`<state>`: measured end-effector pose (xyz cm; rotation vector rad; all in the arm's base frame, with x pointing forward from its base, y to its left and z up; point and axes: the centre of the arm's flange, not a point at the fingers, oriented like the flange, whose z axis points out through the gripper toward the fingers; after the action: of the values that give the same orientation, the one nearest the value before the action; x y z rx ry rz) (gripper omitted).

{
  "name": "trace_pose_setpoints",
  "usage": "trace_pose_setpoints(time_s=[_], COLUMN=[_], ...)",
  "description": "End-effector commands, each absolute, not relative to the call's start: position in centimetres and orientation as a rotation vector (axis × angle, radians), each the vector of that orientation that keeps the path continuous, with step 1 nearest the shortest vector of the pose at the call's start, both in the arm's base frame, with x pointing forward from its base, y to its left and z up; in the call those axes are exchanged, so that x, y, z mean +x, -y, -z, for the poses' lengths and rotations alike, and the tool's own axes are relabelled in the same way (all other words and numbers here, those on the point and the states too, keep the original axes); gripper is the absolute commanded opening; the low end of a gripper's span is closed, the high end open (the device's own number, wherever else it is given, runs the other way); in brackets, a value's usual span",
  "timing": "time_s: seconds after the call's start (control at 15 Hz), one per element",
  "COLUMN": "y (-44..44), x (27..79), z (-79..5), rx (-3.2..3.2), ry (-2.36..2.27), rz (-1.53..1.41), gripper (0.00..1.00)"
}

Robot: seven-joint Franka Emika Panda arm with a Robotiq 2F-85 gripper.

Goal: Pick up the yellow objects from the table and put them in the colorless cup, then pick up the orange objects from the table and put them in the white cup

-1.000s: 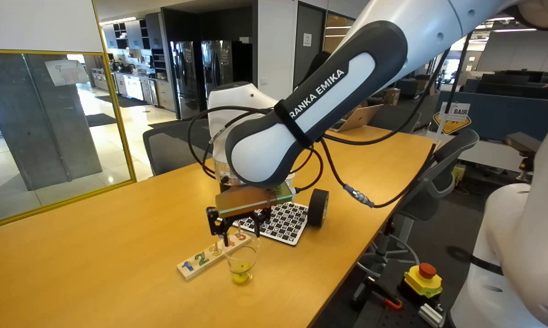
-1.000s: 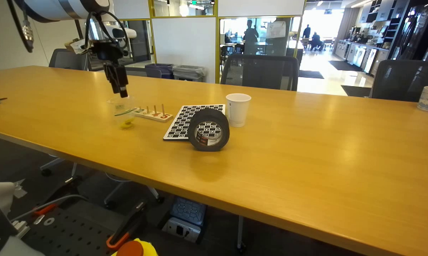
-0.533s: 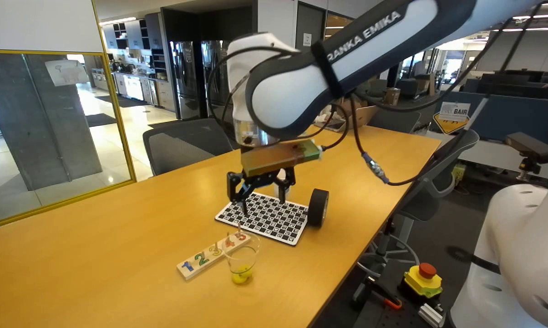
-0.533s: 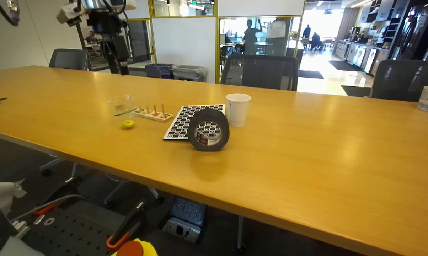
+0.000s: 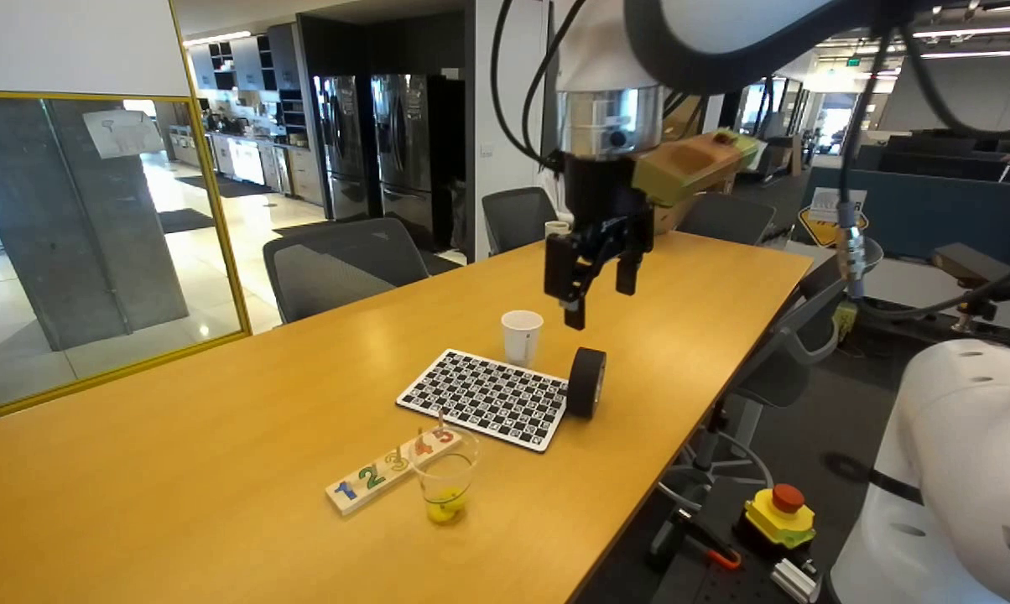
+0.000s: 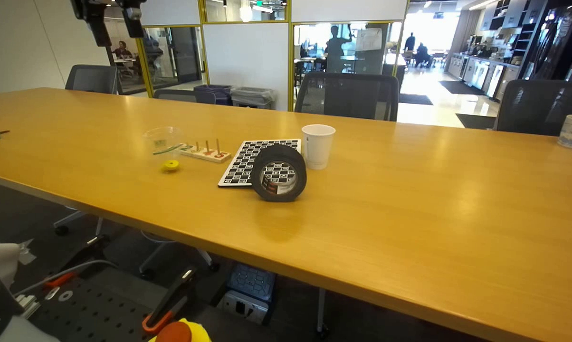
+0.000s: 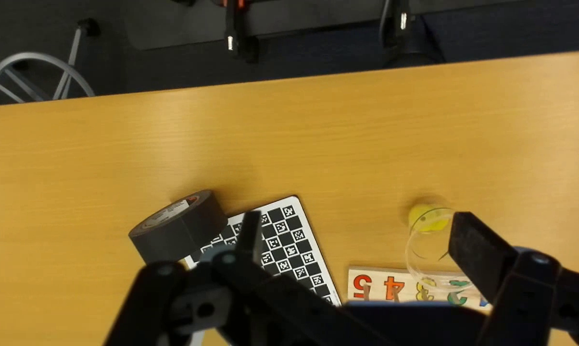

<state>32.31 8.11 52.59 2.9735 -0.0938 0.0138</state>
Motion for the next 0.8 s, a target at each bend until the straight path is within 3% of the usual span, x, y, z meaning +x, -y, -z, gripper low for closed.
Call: trace_pose_setpoints(time_s=[0.0, 0.73], y=[-5.0, -2.7], x=[26.2, 21.4], z=[-55.1, -54.0], rx=[3.002, 3.118], ry=[-0.081, -0.161], rz=[-0.130, -0.121], gripper=[1.00, 1.00])
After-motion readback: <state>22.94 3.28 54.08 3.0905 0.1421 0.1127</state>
